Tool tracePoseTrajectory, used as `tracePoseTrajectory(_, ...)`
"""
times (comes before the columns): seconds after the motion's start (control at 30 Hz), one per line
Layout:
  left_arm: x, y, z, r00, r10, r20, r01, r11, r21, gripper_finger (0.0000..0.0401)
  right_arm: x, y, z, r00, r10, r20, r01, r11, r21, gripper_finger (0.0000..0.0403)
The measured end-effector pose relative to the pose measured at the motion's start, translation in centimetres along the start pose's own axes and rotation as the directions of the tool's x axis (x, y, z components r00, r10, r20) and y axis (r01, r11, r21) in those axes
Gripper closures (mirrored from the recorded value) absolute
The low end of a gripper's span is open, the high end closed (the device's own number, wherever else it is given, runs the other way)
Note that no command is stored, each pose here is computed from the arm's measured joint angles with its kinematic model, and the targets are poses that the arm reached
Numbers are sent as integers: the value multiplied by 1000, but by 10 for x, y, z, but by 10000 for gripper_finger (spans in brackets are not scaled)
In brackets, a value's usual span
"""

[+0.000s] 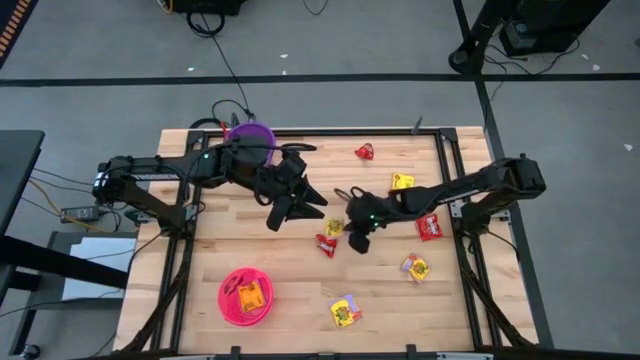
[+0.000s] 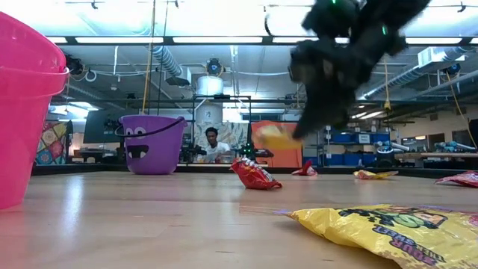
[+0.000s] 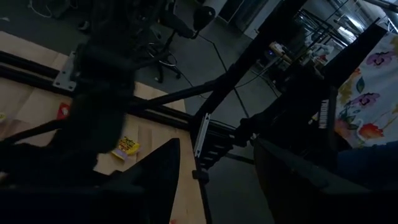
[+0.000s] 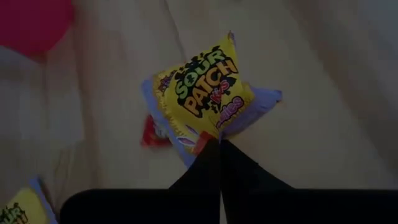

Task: Sort candy by brand, put in halloween buckets
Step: Put the yellow candy into the pink bucket

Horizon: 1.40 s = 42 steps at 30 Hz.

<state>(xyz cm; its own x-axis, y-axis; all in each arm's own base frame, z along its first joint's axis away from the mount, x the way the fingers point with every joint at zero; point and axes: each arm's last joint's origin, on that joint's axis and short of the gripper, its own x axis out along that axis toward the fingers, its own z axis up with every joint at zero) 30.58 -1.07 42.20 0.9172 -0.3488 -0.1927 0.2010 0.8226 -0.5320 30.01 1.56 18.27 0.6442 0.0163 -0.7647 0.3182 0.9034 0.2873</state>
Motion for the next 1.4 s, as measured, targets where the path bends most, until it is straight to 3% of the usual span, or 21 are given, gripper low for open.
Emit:
tracePoseTrajectory(0.17,0,0,0,1000,0,0,0,1000,25,190,-32,39,26,984,-176,14,176,972,-155,400)
tracePoseTrajectory(0.33,0,0,0,1000,1,0,-1,997,79,190,-70,70,37,908,-404,107,417,854,-310,400)
tracePoseTrajectory(0.47,-5,2,3,1000,23,15,-25,994,109,190,-94,90,43,887,-432,165,462,817,-346,400)
tracePoseTrajectory(0.63,-43,-6,19,991,41,127,-65,980,188,190,-112,114,45,914,-347,211,403,838,-369,400)
tracePoseTrajectory(0.8,-88,-12,27,963,143,227,-195,954,226,190,-113,129,54,946,-221,238,294,895,-336,400)
tracePoseTrajectory(0.93,-119,-18,28,938,195,287,-262,940,220,190,-89,141,62,970,-121,210,188,923,-335,400)
tracePoseTrajectory(1.13,-141,-22,24,917,258,304,-326,924,201,190,-42,145,79,989,28,147,19,951,-310,400)
tracePoseTrajectory(1.4,-150,-15,16,879,400,262,-450,876,174,190,-17,138,113,928,284,239,-228,944,-237,398)
